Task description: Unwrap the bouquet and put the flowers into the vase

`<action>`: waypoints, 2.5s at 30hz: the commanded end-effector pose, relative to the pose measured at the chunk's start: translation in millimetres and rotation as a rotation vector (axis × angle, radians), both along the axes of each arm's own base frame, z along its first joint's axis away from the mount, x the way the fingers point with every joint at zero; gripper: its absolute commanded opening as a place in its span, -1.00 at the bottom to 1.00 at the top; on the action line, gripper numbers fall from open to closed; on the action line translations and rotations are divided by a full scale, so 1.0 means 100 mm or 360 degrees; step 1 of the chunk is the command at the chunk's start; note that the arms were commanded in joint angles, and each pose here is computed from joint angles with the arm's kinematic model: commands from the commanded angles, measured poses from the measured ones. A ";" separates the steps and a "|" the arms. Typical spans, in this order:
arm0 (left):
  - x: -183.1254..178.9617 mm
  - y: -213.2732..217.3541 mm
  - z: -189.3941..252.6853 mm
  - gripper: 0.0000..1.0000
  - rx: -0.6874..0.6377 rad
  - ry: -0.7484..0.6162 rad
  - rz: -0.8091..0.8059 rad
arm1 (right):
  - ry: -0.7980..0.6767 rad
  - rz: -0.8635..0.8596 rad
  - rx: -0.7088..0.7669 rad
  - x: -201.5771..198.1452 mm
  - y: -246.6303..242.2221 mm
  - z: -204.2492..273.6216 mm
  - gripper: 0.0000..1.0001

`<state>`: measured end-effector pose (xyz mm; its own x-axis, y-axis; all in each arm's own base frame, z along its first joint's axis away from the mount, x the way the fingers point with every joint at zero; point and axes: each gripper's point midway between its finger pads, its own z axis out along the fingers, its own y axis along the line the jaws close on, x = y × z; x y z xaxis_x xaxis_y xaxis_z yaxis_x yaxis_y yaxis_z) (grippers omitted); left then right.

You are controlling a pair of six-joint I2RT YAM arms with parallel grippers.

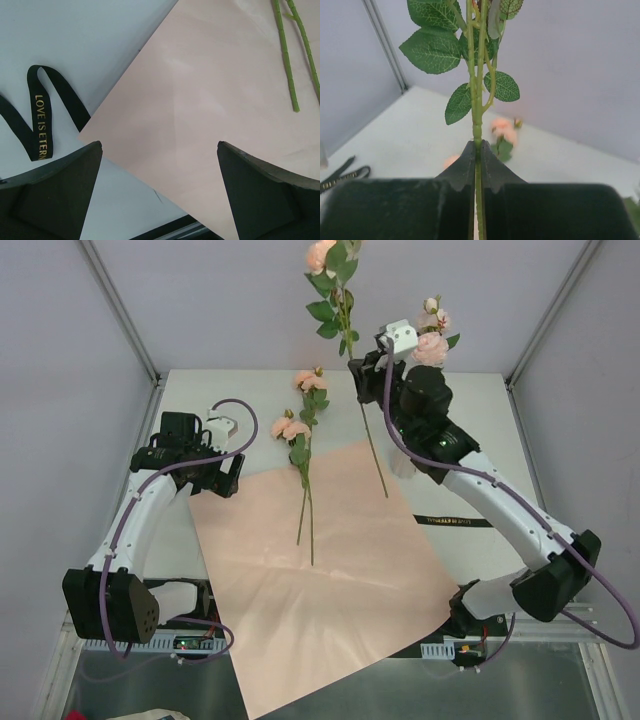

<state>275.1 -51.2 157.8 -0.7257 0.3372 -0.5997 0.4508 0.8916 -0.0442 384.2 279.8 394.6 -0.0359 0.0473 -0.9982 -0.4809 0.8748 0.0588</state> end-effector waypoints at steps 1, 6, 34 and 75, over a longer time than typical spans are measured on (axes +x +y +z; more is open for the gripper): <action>-0.04 0.05 0.07 0.98 0.0002 -0.0020 0.0035 | -0.0737 0.0011 0.0215 -0.39 -0.30 1.51 -0.99; -0.04 0.05 0.08 0.98 0.0006 -0.0022 0.0032 | -0.1207 -0.0227 0.0191 -0.64 -0.75 2.23 -0.99; -0.02 0.09 0.14 0.98 0.0050 -0.0049 0.0015 | -0.1262 -0.0756 0.0464 -0.42 -2.00 2.09 -0.98; -0.01 0.11 0.19 0.98 0.0048 -0.0059 0.0072 | -0.0630 -0.0375 0.0441 -0.69 -1.35 1.01 0.20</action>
